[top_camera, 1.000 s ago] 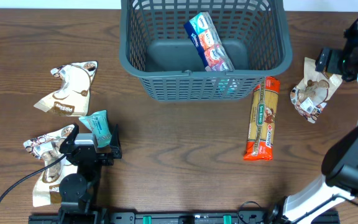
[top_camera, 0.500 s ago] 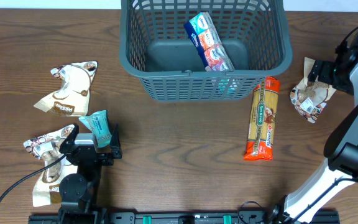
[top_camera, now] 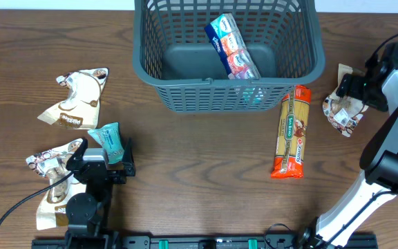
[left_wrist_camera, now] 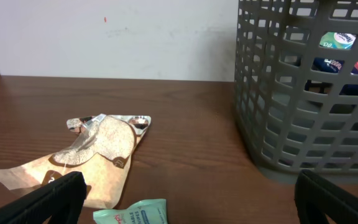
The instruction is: Pack container
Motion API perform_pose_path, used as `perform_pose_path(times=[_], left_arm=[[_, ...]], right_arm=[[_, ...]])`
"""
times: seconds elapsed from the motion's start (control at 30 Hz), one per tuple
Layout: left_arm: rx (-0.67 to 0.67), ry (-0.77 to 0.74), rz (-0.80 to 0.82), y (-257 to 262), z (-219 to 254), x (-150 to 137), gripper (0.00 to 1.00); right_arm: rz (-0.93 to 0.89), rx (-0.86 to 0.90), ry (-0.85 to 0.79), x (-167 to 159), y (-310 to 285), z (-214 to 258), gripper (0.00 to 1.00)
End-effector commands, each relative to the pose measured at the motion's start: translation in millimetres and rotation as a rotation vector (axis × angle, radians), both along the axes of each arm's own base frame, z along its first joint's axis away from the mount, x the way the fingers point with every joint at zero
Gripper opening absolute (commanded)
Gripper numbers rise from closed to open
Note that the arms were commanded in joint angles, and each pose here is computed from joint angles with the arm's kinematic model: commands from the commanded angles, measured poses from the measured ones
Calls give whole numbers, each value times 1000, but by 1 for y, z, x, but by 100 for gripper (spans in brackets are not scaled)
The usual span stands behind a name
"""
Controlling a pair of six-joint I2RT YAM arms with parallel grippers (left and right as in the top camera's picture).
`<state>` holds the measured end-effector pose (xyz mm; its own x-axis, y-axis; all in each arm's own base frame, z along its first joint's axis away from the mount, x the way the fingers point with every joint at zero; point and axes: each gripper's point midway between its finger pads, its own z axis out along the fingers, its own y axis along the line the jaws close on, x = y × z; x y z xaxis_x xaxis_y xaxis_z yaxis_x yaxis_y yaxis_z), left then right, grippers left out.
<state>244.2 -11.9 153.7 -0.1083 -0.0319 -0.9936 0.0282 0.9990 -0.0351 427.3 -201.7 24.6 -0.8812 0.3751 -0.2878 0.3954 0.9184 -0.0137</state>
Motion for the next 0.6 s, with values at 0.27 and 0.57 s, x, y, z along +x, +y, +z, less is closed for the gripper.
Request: perform_pose_path(times=[0.27, 0.57], left_arm=[[4, 51, 5, 1, -18, -1, 99], [4, 51, 5, 1, -18, -1, 99]], right_arm=[[-16, 48, 57, -30, 13, -48, 99], [4, 133, 47, -44, 36, -75, 32]])
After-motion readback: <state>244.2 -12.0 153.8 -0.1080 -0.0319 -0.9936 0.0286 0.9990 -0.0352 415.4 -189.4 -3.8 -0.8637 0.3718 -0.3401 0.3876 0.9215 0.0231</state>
